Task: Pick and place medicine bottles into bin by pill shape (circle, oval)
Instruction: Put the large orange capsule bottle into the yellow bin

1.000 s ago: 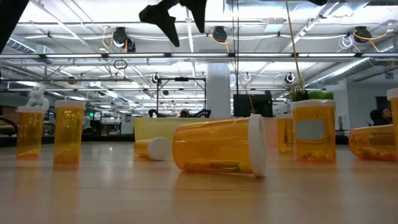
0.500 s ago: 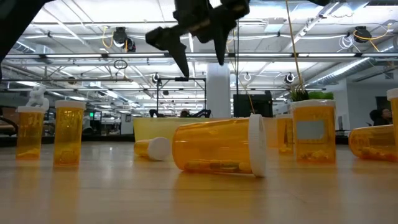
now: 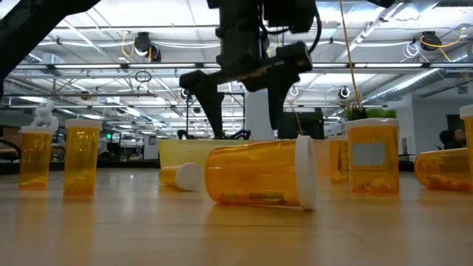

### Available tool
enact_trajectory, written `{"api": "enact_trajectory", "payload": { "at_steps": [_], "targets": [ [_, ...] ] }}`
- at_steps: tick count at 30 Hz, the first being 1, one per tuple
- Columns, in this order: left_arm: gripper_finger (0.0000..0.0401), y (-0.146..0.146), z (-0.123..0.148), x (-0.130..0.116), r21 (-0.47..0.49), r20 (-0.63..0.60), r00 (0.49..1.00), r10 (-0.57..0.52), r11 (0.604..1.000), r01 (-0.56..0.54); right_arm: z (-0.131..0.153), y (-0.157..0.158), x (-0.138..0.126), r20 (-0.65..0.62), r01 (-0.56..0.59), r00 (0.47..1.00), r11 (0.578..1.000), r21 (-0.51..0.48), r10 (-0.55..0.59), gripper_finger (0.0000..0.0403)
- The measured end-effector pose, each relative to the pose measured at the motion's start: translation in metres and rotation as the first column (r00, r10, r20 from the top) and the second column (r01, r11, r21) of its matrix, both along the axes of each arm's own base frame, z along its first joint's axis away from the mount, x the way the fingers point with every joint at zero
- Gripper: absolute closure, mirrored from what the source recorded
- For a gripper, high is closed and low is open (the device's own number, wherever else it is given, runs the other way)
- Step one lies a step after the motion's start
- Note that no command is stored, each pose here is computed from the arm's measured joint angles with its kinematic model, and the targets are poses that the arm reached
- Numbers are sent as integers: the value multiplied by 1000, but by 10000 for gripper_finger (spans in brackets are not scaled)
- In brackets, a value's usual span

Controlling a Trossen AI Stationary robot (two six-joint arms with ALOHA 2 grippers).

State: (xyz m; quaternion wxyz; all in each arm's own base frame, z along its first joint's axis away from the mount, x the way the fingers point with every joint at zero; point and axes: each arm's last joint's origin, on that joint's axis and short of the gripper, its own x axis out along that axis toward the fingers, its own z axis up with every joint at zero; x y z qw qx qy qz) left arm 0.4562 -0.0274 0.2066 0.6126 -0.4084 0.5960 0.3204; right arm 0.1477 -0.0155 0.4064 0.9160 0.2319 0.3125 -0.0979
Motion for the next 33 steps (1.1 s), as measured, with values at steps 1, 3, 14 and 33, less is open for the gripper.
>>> {"api": "enact_trajectory", "payload": {
  "at_steps": [1, 3, 14, 33],
  "targets": [
    [8, 2, -5, 2, 0, -8, 1000, -2, 1000, 2, 0, 0, 0, 0, -3, 1000, 1000, -3, 3, 403],
    [8, 4, -13, 4, -14, -23, 1000, -2, 1000, 1, 0, 0, 0, 0, -3, 1000, 1000, -5, 3, 403],
    [77, 6, -31, 10, -18, -33, 999, -25, 1000, 24, 1, 0, 0, 6, -14, 1000, 1000, -22, 14, 403],
    [198, 11, -53, 9, -17, -12, 997, -79, 997, 79, 1, 0, 0, 7, -14, 1000, 1000, -23, 14, 403]
  ]
}}
